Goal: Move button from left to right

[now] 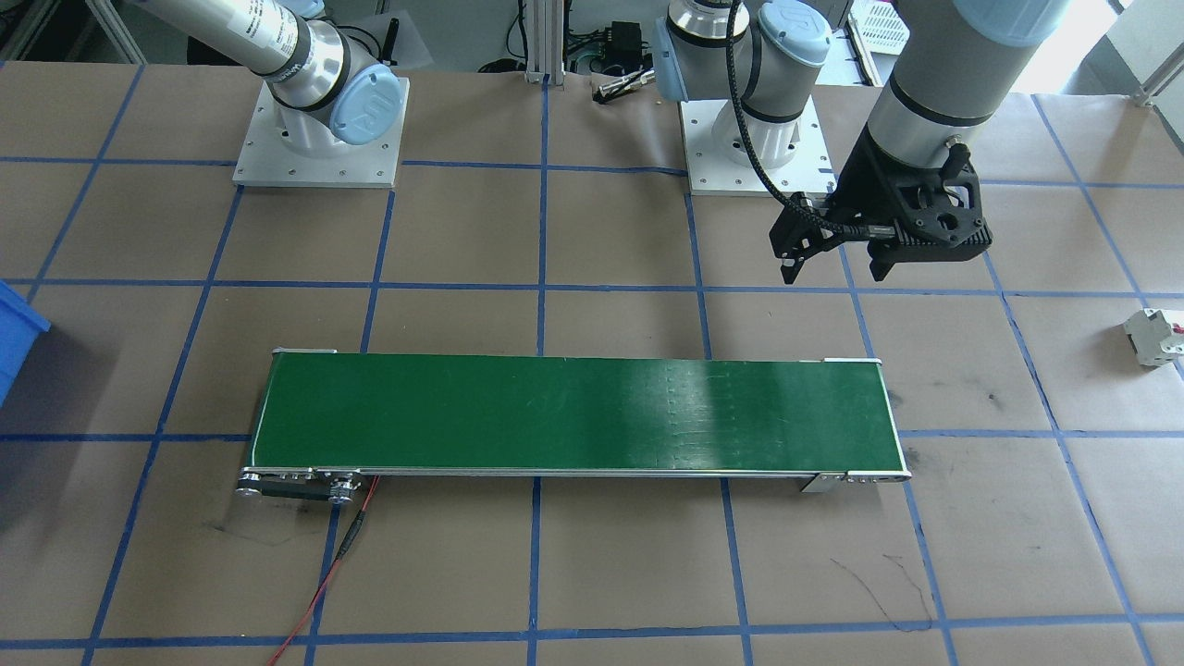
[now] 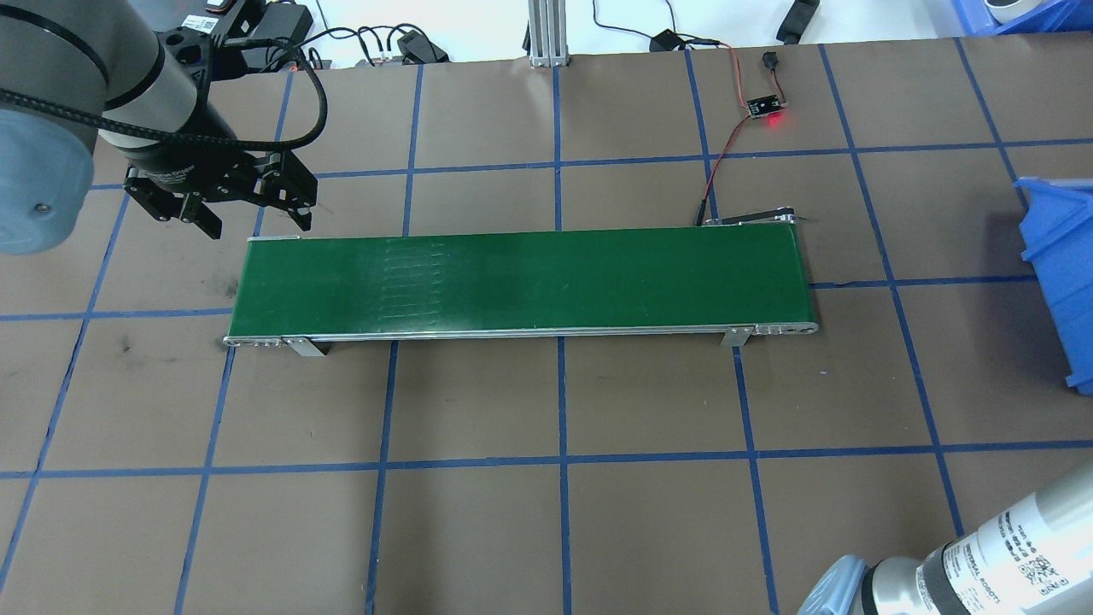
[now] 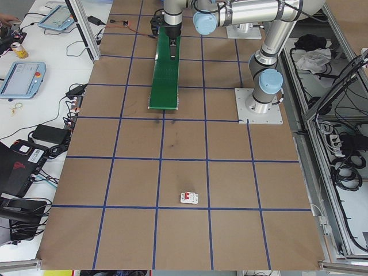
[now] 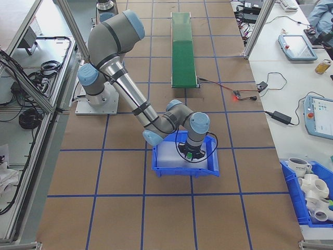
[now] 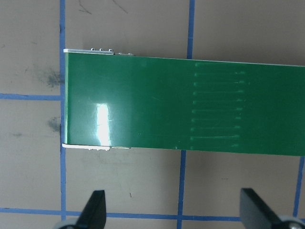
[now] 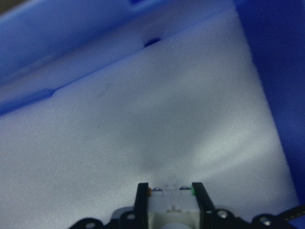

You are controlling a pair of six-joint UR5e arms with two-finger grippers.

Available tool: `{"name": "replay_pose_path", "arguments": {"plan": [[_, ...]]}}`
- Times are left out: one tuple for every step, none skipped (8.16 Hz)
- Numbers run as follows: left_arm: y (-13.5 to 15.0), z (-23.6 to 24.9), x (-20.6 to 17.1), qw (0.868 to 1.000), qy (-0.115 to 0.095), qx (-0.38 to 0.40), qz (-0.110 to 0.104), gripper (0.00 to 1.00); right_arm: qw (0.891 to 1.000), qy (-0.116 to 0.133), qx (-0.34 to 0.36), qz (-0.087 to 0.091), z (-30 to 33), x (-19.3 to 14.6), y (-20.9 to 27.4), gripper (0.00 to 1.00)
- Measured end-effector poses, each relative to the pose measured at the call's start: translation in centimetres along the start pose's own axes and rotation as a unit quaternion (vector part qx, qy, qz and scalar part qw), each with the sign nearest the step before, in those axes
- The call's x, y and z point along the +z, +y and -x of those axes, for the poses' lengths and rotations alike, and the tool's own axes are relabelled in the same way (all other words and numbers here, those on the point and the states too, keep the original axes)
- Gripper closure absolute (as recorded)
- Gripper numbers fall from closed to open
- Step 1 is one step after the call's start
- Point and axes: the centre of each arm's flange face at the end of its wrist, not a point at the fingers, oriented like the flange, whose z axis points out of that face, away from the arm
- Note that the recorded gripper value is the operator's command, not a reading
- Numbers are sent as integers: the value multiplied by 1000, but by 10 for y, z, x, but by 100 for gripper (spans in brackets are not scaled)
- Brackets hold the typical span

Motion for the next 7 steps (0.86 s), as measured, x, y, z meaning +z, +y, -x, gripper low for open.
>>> {"name": "replay_pose_path", "arguments": {"plan": [[0, 0, 0, 1000, 0, 0, 0, 0, 1000, -3, -4, -1, 2, 3, -1, 0], [0, 0, 0, 1000, 0, 0, 0, 0, 1000, -2, -6, -3, 3, 2, -1, 0], [0, 0, 0, 1000, 0, 0, 0, 0, 1000, 5, -5, -1, 4, -8, -1, 0], [0, 0, 0, 1000, 0, 0, 0, 0, 1000, 18, -3, 3, 6, -29, 0, 0], [0, 0, 0, 1000, 0, 0, 0, 0, 999, 38, 3, 7, 9, -58, 1, 0], [0, 0, 0, 1000, 0, 0, 0, 0, 998, 66, 19, -2, 13, -90, -1, 0], [0, 0, 0, 1000, -1, 0, 0, 0, 994, 97, 46, -23, 17, -122, -8, 0]]}}
